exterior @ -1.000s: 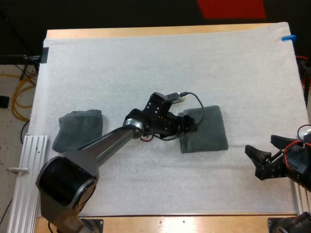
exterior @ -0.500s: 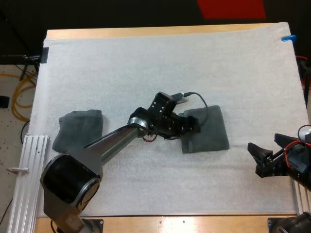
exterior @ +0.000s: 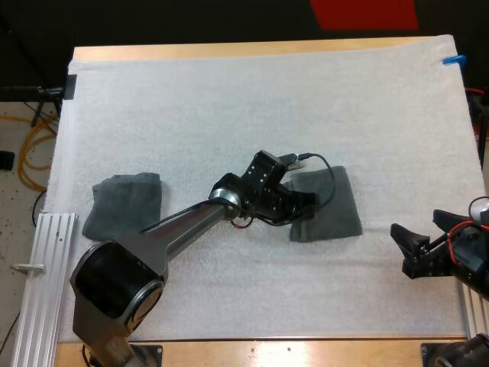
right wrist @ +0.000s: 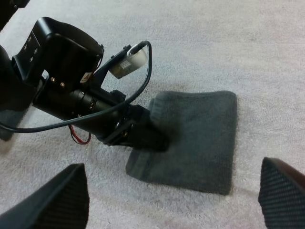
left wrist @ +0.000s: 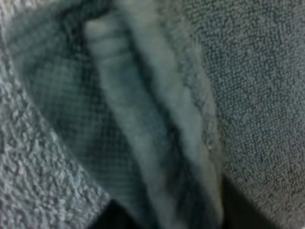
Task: Pick towel from pile fold and stack
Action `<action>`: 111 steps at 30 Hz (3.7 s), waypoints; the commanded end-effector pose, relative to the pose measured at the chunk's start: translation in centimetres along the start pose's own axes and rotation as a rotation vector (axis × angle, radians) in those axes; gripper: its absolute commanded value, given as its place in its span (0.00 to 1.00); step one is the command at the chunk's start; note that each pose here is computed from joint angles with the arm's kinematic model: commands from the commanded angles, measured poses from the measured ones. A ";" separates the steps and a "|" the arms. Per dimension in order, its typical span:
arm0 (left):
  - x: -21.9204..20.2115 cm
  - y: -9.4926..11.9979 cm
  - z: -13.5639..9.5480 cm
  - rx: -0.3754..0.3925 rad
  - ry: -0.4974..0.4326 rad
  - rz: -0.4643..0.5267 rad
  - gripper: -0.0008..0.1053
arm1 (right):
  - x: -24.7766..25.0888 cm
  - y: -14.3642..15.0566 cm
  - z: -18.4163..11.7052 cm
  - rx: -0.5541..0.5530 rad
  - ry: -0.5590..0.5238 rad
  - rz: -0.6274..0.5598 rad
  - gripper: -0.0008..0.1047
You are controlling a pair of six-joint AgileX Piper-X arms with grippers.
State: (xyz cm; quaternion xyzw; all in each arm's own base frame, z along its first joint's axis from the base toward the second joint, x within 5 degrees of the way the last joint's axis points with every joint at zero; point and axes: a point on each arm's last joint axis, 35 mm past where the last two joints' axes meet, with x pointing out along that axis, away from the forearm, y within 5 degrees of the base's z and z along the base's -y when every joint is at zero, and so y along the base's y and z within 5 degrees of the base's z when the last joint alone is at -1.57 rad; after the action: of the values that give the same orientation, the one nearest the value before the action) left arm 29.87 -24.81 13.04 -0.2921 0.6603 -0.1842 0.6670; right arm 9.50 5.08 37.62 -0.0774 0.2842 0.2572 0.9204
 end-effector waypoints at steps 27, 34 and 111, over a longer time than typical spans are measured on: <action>-22.5 9.5 1.4 0.194 -0.166 0.679 0.01 | -0.1 0.0 0.1 -0.004 -0.011 0.001 0.68; -27.6 11.3 1.8 0.146 -0.237 0.779 0.01 | -0.1 0.0 0.1 -0.004 -0.011 0.001 0.68; -31.0 6.9 -2.0 0.337 -0.464 0.451 0.29 | 0.9 0.2 0.5 0.000 0.000 0.082 0.68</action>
State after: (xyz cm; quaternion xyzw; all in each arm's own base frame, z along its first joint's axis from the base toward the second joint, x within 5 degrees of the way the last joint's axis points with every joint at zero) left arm 25.38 0.18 32.15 -0.0540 0.5093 -0.0584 0.8569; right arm 9.95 5.59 37.46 -0.0679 0.2920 0.2895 0.9090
